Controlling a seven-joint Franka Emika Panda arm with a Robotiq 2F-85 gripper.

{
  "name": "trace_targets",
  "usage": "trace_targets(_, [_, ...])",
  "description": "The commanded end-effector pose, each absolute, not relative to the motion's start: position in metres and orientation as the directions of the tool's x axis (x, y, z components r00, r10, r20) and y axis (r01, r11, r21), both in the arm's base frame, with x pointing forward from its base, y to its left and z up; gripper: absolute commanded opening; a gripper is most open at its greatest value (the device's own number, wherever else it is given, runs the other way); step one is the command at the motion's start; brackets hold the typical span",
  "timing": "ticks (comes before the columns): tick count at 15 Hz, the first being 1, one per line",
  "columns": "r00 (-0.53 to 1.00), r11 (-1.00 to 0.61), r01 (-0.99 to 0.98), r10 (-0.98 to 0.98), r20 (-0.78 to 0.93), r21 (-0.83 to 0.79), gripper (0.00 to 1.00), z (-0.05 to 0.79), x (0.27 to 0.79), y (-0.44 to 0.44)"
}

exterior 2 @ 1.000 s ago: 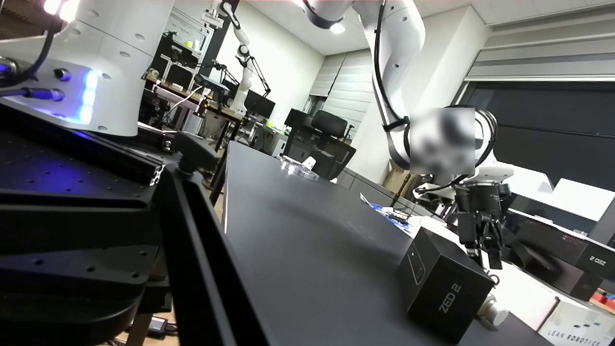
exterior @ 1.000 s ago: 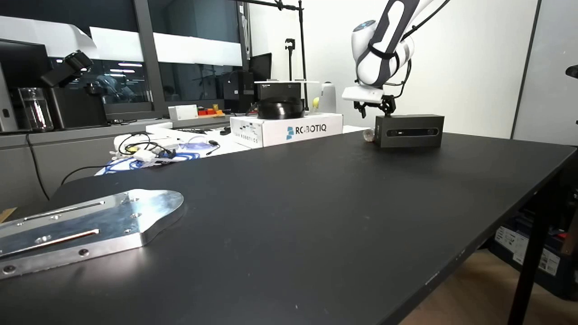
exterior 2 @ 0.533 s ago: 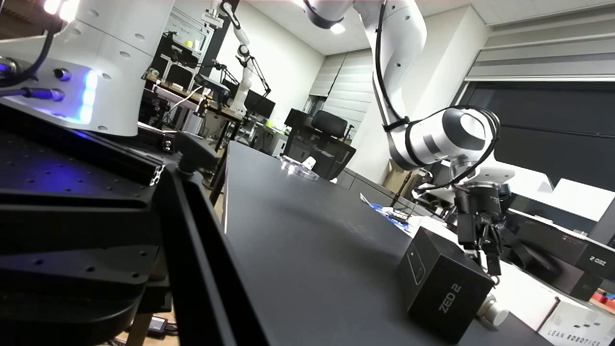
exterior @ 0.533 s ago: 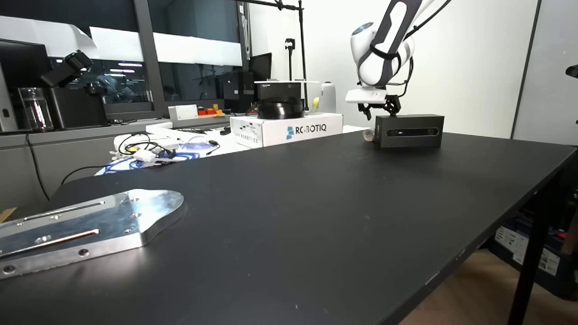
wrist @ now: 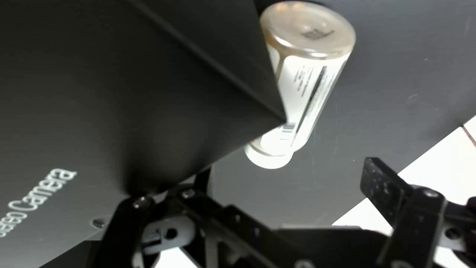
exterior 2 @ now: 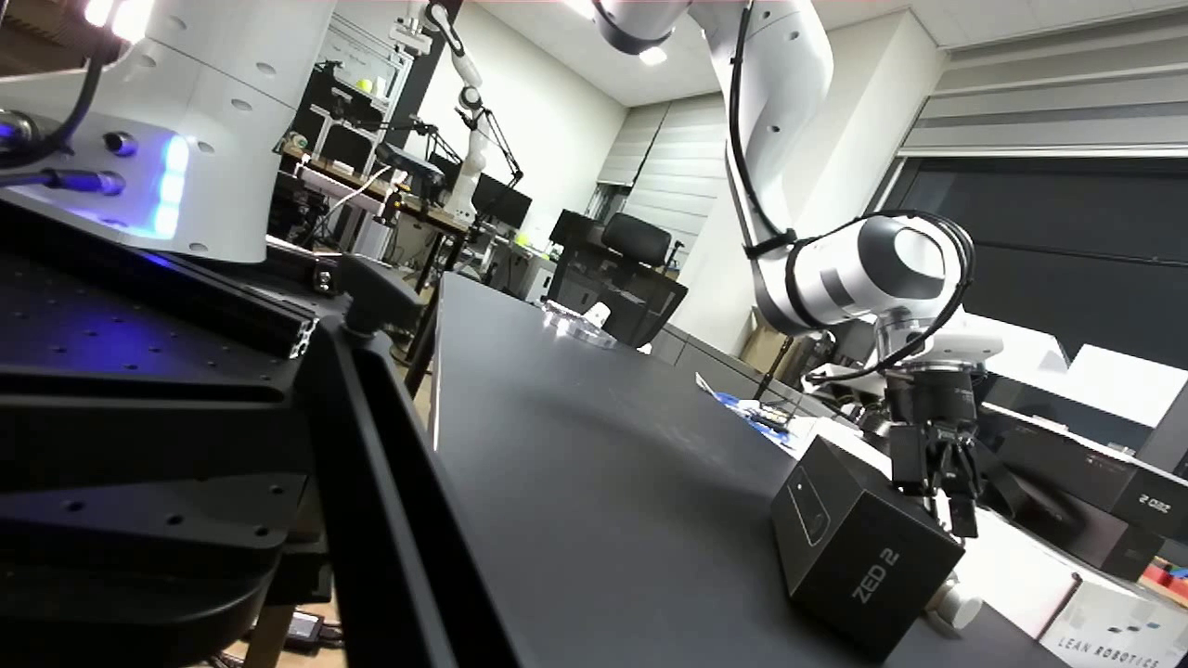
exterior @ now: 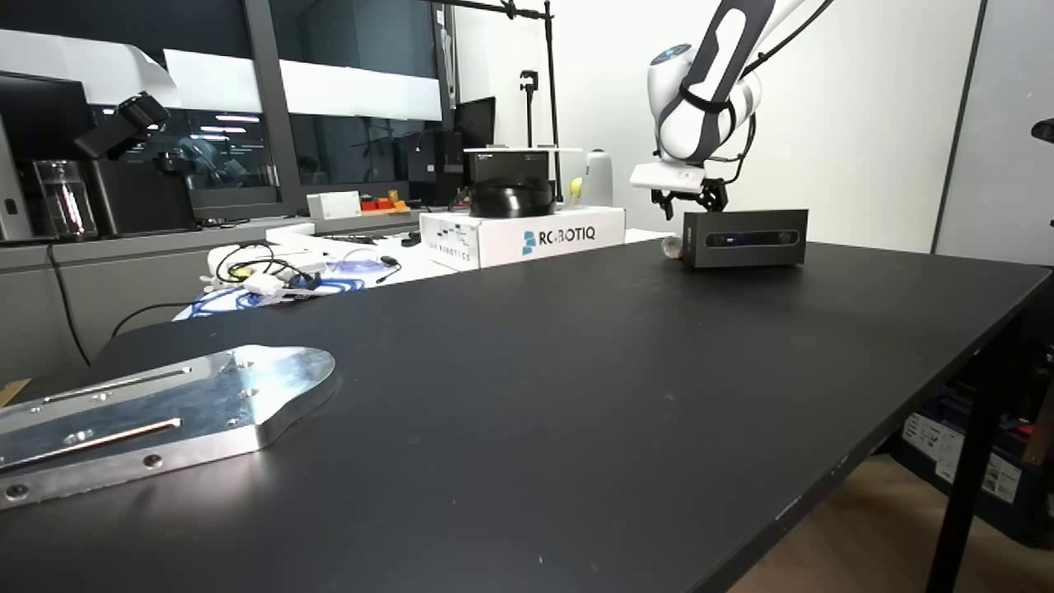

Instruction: Place the white bottle upside down on top of the black box

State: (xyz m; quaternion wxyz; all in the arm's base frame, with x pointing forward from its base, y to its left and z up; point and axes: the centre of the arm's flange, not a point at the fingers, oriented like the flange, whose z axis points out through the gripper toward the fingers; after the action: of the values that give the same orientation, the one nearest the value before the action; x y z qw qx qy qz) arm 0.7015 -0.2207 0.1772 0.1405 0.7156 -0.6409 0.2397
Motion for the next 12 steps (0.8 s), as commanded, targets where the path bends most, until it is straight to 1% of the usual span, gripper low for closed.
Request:
trace_targets(1, [0.037,-0.120,-0.984,-0.859,0.510,-0.131,1.00,0.166,0.708,-0.224])
trace_targets(8, [0.059,-0.129,-0.986,-0.864,0.500,-0.108,1.00,0.172,0.708,-0.220])
trace_targets(12, [0.123,-0.163,-0.986,-0.856,0.501,-0.036,1.00,0.185,0.706,-0.212])
